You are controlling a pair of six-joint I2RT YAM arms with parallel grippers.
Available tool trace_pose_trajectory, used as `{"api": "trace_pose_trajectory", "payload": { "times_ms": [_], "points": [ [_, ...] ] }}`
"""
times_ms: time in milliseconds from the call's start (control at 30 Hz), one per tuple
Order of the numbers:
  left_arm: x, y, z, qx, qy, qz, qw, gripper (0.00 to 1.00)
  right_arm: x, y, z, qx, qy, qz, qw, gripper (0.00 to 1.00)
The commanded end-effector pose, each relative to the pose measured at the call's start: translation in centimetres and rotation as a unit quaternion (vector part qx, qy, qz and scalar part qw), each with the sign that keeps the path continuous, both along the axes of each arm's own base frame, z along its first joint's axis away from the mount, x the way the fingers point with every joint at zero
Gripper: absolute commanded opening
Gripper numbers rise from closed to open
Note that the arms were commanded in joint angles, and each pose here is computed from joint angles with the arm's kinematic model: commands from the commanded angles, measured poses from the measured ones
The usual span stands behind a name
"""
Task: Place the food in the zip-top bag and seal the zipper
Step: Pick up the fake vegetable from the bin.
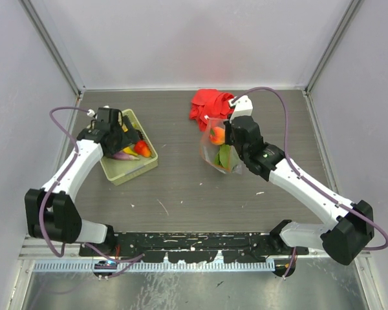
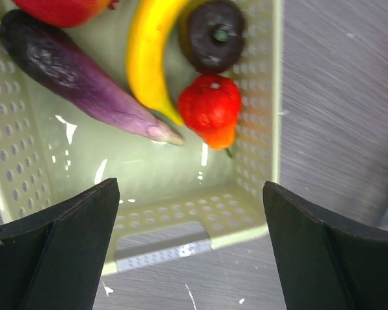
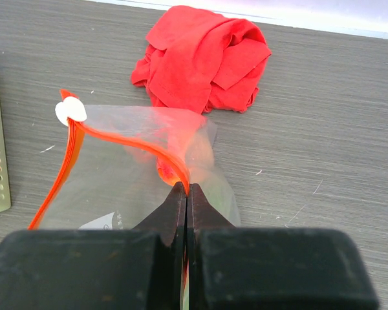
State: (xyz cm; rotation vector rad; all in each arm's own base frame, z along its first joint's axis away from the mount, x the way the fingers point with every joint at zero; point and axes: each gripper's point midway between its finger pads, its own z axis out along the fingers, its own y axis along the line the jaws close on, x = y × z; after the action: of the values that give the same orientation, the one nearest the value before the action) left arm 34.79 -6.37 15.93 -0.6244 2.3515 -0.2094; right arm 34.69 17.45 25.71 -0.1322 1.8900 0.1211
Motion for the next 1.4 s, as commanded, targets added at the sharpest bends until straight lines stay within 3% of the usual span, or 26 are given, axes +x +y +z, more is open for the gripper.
{"api": "trace_pose_trajectory", "payload": {
  "times_ms": [0,267,533,867,1000,1200,1367],
  "points": [
    [0.9,3.2,-1.1,0.009,0.024,0.037,0.999,0.92,0.6,0.5,2.2,0.031,-0.032,0.000,0.999,0.00],
    [2.1,5.8,-5.3,0.024,0.073,0.110,0.991,0.88,0.7,0.6,1.6,0.028,-0.029,0.002,0.999,0.00],
    [3.7,7.0,-8.4,0.039,0.086,0.161,0.982,0.68,0.8,0.7,1.3,0.022,-0.028,0.004,0.999,0.00],
    [3.8,7.4,-12.4,0.054,0.126,0.170,0.976,0.61,1.0,0.9,0.7,0.016,-0.022,0.006,1.000,0.00],
    [3.2,7.2,-13.7,0.051,0.143,0.164,0.975,0.50,1.0,0.9,0.7,0.016,-0.022,0.006,1.000,0.00],
    [2.2,7.2,-12.5,0.051,0.139,0.159,0.976,0.34,0.9,0.8,0.8,0.017,-0.023,0.005,1.000,0.00],
    [2.0,6.8,-10.0,0.040,0.117,0.146,0.981,0.30,0.9,0.9,0.8,0.020,-0.022,0.008,1.000,0.00]
  ]
}}
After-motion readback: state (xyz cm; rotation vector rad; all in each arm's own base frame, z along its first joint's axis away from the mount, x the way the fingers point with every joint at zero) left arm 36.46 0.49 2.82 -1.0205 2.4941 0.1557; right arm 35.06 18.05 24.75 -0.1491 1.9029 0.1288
